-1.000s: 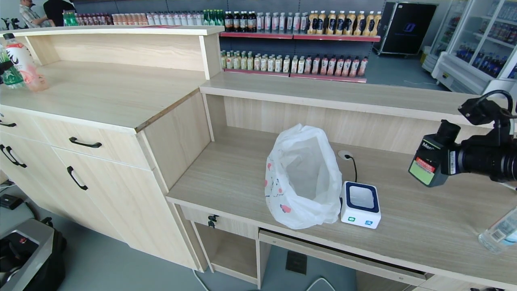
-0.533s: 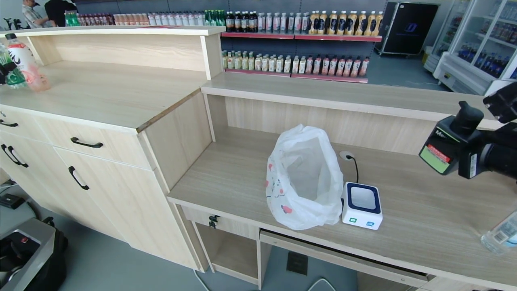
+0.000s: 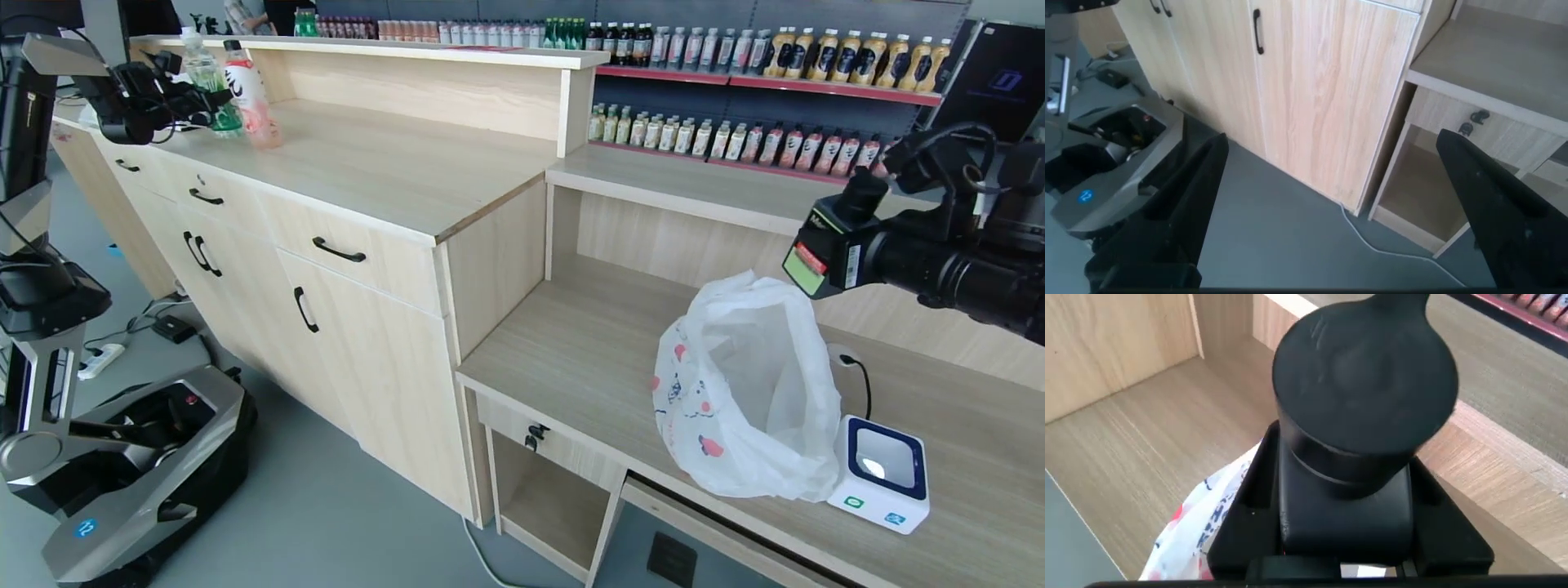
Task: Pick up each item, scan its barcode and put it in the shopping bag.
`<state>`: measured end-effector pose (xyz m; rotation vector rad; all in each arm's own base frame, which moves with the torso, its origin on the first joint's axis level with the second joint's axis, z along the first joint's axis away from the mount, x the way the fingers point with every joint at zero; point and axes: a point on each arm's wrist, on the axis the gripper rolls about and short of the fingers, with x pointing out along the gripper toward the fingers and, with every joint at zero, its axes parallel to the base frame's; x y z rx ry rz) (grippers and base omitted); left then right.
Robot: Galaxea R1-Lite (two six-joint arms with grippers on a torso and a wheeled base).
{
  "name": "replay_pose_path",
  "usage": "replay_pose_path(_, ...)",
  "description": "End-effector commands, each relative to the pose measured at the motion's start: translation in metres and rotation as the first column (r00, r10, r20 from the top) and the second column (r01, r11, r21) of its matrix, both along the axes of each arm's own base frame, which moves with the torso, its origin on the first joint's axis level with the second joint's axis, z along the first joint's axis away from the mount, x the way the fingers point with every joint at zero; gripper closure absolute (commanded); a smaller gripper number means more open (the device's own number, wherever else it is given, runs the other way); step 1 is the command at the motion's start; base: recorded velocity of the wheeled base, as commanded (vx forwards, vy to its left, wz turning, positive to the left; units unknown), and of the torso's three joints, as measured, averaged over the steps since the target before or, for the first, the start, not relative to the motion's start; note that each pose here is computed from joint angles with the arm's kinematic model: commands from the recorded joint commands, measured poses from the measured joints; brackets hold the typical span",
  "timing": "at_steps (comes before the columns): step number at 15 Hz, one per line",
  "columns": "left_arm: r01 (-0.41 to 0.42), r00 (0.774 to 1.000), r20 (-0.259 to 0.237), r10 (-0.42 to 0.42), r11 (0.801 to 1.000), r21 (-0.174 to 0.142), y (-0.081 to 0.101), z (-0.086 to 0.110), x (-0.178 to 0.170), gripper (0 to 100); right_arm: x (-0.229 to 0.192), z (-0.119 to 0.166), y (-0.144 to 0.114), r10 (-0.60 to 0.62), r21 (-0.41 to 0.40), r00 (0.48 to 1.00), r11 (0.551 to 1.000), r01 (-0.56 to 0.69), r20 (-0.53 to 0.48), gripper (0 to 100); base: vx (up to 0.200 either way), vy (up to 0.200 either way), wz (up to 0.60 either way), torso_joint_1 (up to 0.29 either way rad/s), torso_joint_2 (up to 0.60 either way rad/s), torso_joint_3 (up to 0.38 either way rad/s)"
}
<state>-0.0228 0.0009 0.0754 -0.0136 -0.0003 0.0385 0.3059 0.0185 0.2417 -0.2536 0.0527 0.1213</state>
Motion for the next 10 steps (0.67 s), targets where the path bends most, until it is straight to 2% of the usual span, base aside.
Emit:
replay_pose_path(1,-0.003,1.0,0.0,0.003,1.0,0.0,0.0,0.0,0.0,0,0.043,-0.047,-0.005,-0.023,-0.001,0.994,1.0,0.024,-0.106,100,0.0,0.0,0.0,0.0,0.0,0.0)
replay_pose_path(8,-0.003,1.0,0.0,0.003,1.0,0.0,0.0,0.0,0.0,0,0.066,-0.102,-0.015,-0.051,-0.009,0.967,0.999,0.05,-0.248,100,0.0,0.0,0.0,0.0,0.0,0.0)
replay_pose_path(10,-0.003,1.0,0.0,0.003,1.0,0.0,0.0,0.0,0.0,0,0.076,-0.118,-0.014,-0.047,-0.009,0.966,0.999,0.046,-0.254,100,0.0,0.0,0.0,0.0,0.0,0.0)
